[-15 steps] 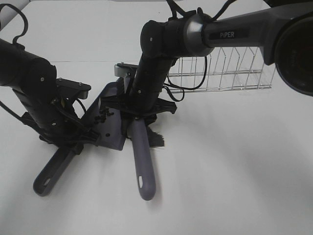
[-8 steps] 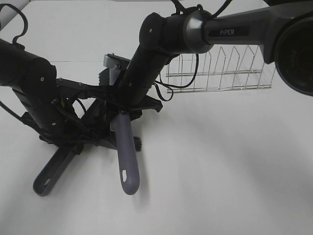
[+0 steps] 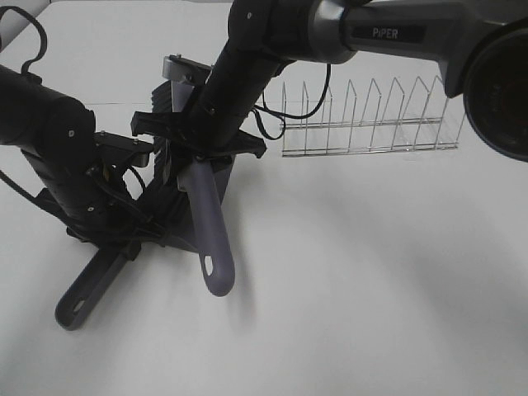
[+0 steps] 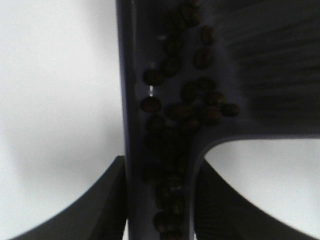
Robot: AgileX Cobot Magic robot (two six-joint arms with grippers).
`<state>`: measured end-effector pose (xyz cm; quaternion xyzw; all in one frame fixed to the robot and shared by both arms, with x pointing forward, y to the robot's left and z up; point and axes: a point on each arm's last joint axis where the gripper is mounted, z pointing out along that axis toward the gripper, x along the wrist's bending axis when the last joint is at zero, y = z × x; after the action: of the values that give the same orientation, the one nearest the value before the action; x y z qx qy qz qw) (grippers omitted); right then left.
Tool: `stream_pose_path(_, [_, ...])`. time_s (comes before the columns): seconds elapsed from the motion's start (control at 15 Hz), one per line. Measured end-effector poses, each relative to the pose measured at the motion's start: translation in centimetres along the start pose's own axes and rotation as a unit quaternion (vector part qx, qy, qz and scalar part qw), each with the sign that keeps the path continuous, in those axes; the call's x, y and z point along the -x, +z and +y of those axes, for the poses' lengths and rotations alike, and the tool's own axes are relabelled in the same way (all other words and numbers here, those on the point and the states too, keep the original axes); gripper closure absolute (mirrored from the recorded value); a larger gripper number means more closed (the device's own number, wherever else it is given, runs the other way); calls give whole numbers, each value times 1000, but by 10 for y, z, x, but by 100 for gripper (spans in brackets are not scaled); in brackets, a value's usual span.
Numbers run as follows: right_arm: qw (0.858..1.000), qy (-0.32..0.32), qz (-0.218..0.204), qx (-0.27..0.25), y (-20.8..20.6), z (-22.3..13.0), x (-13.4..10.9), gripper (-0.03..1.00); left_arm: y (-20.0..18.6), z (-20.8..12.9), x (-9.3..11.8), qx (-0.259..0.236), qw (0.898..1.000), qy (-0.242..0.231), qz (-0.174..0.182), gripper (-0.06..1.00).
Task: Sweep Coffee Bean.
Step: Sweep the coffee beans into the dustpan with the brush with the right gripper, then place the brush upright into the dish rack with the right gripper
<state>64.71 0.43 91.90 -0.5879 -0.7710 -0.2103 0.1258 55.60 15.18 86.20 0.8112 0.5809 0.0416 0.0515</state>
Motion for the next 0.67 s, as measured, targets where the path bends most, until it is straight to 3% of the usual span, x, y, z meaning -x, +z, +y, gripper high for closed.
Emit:
stream_pose_path(0.2, [999, -29, -45, -4, -20, 8, -3, 69, 0, 0, 0, 0, 1000, 0, 0, 63])
stream_pose_path(0.47, [986, -67, -150, 4, -51, 19, 1, 69, 0, 0, 0, 0, 1000, 0, 0, 63])
stream_pose_path(0.67, [980, -83, -174, 41, -69, 28, -3, 69, 0, 0, 0, 0, 1000, 0, 0, 63])
